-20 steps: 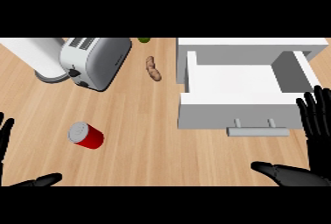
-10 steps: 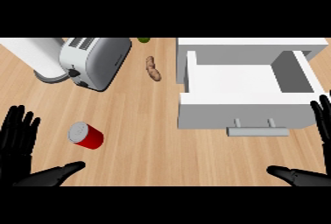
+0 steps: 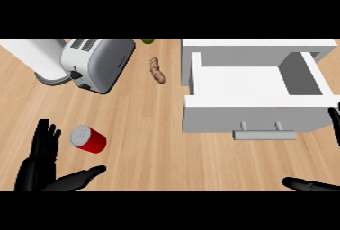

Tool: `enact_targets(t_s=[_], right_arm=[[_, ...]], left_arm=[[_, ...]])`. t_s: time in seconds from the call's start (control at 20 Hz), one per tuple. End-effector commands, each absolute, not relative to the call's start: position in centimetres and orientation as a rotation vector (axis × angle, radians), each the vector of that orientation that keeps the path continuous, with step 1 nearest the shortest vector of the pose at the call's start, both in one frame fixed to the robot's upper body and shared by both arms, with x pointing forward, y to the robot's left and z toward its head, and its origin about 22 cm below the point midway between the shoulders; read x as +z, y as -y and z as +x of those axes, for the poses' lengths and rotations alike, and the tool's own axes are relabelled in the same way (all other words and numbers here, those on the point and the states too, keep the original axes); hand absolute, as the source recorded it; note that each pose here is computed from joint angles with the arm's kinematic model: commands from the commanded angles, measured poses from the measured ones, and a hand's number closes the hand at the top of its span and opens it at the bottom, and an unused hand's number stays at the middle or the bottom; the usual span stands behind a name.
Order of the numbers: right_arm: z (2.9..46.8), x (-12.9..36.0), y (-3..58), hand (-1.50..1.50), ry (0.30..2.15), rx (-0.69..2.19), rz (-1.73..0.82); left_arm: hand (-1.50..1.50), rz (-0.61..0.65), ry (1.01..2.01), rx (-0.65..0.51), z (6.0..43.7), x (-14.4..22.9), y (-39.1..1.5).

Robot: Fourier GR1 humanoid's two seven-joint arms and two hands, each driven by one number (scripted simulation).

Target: Pick up the can, place it into the drawer and close the drawer

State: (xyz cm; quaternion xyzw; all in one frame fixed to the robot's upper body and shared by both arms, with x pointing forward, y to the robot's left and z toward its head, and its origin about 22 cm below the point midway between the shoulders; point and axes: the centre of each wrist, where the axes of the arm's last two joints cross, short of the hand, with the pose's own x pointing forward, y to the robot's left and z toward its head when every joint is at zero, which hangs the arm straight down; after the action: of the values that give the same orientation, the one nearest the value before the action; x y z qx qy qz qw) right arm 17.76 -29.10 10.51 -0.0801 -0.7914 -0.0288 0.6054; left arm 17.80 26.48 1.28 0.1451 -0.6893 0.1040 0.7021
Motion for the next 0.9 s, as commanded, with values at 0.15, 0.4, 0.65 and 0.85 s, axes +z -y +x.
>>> enact_targets(t_s=[0.15,0.4,0.65,0.85], right_arm=[[16.4,10.7,29.5,-1.5,1.829,-0.073,-0.183],[16.8,12.3,30.6,-1.5,1.829,-0.084,-0.195],[17.6,15.6,29.3,-1.5,1.836,-0.065,-0.194],[17.5,13.7,29.1,-1.5,1.82,-0.072,-0.216]], left_arm=[[-1.5,0.357,1.506,0.286,18.1,-2.0,-28.0],[-1.5,0.371,1.483,0.283,18.2,-5.2,-28.5],[-1.5,0.347,1.452,0.289,19.7,-9.0,-27.1],[-1.5,0.356,1.454,0.306,19.7,-8.9,-30.9]])
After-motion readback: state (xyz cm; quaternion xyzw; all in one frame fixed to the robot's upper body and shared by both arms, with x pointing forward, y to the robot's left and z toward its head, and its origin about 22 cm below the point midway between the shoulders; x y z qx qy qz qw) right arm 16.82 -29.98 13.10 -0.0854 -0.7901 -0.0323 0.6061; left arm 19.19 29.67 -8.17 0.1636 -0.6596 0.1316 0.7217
